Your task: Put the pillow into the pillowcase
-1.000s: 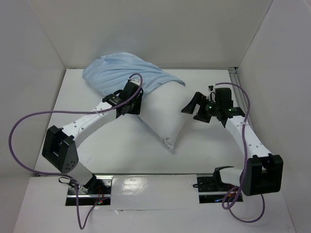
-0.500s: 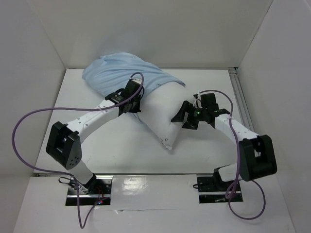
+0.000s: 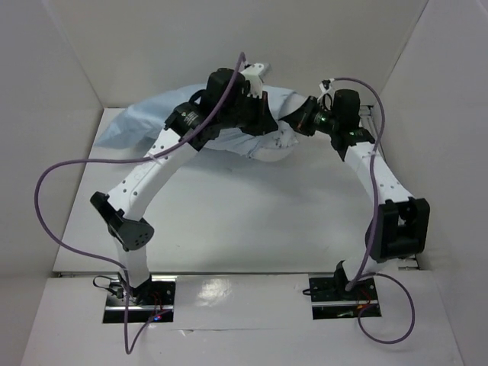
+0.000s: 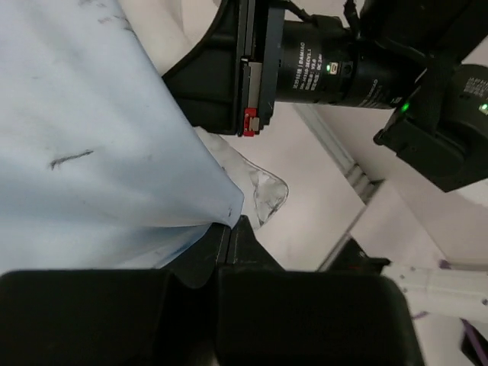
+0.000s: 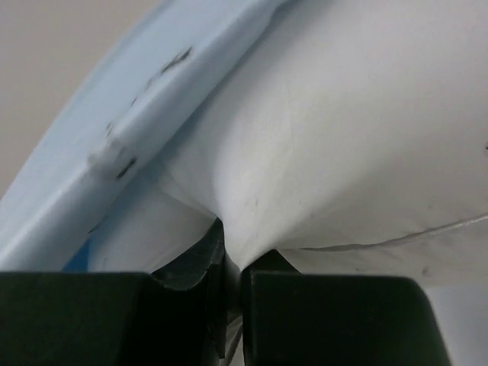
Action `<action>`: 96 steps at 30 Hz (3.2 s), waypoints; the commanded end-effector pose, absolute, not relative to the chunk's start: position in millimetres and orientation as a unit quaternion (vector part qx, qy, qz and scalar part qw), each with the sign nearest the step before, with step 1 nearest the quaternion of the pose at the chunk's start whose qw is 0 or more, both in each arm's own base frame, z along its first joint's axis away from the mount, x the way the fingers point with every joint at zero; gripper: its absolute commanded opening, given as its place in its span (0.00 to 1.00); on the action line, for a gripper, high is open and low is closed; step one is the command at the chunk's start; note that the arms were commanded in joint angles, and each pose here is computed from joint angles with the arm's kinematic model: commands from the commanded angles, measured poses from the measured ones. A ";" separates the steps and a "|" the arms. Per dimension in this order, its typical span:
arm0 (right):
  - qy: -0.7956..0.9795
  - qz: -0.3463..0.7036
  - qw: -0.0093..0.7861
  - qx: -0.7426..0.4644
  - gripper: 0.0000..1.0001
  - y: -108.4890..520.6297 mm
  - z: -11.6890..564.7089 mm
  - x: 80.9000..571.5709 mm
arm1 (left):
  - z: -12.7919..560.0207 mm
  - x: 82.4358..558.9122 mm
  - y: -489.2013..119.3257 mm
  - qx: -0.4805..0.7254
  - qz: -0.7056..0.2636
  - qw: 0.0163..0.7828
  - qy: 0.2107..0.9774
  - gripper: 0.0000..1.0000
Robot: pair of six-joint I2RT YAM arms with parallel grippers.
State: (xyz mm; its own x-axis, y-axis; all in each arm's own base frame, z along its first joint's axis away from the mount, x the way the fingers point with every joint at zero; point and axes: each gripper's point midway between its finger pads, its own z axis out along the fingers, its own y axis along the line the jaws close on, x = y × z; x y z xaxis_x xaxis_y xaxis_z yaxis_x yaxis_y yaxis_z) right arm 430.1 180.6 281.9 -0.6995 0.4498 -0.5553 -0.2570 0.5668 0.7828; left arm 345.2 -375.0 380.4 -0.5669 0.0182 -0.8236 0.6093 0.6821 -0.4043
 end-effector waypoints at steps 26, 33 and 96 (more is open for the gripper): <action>0.852 0.359 0.357 0.133 0.36 116.0 191.2 355.0 | 291.8 379.0 -352.1 0.124 -0.152 0.417 0.887 0.68; 0.848 0.395 0.336 0.114 0.89 131.9 181.2 388.8 | 258.0 443.7 -335.1 0.031 -0.071 0.454 0.887 0.68; 0.886 0.352 0.287 0.087 0.93 135.2 137.1 269.9 | 285.2 307.7 -191.7 0.064 -0.181 0.389 0.901 0.55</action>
State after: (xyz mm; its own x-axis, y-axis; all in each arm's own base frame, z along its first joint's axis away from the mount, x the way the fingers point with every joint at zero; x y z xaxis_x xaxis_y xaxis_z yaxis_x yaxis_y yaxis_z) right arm 303.7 130.7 156.1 -0.7624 0.4553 -0.4598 -0.0212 0.6927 0.7209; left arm 311.3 -227.2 329.4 -0.6445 -0.0364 -0.7637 0.3864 0.8464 -0.3665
